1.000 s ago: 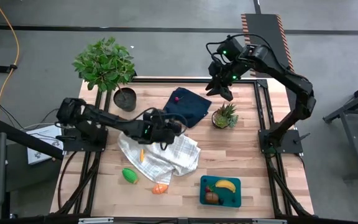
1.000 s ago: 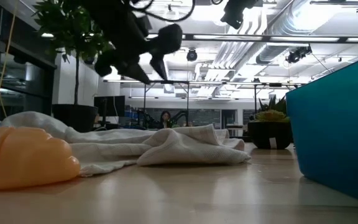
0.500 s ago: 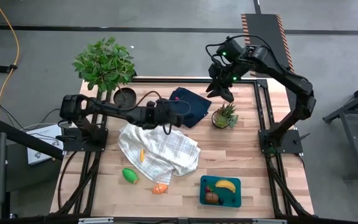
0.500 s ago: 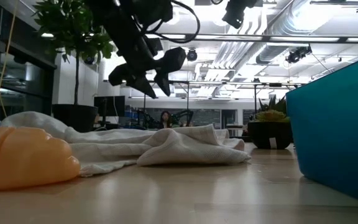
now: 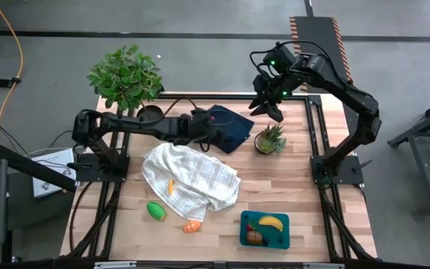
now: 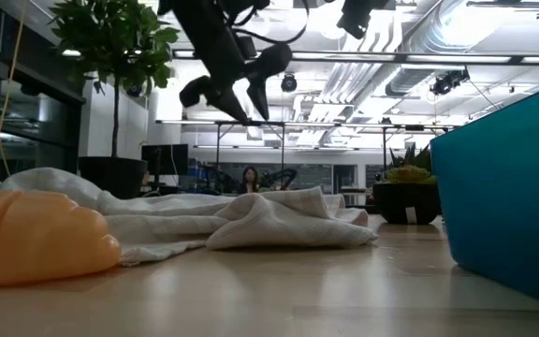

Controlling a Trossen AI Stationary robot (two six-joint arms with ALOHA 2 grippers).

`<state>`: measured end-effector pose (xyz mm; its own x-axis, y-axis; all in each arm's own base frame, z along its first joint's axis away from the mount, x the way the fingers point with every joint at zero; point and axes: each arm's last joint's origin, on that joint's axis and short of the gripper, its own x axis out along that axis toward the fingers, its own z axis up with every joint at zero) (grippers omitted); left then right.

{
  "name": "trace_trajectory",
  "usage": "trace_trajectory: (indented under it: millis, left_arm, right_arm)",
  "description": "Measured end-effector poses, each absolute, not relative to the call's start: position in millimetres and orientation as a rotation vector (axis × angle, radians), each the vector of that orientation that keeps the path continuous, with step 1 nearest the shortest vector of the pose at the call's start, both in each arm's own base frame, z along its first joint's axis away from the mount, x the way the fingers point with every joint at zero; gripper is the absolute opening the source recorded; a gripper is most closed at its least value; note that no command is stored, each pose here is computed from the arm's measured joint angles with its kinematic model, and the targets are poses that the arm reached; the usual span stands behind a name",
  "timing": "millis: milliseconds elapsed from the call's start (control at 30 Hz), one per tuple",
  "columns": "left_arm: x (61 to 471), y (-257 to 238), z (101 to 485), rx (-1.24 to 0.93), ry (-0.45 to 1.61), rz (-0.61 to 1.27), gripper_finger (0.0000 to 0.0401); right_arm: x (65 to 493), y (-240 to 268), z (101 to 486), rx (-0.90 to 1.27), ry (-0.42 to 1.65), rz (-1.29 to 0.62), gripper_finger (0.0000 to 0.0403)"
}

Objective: Pick and placing Produce into tupperware
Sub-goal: Put the cherry into the bin

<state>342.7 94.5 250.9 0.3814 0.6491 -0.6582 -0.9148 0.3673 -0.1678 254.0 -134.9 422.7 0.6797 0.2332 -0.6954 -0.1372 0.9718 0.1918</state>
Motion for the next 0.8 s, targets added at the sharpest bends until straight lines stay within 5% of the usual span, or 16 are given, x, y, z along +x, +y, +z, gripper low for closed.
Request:
trace_trajectory:
  millis: [333, 800]
  left_arm:
    - [344.8, 101.1, 288.4, -0.578, 0.604, 1.081, 0.0139]
    - [395.1, 124.2, 237.4, -0.564, 0.696, 1.134, 0.014]
  right_arm:
    - [253.7, -134.8, 423.2, 0.111, 0.793, 0.214, 0.0129]
    - [250.2, -132.0, 425.5, 0.11, 0.784, 0.228, 0.0129]
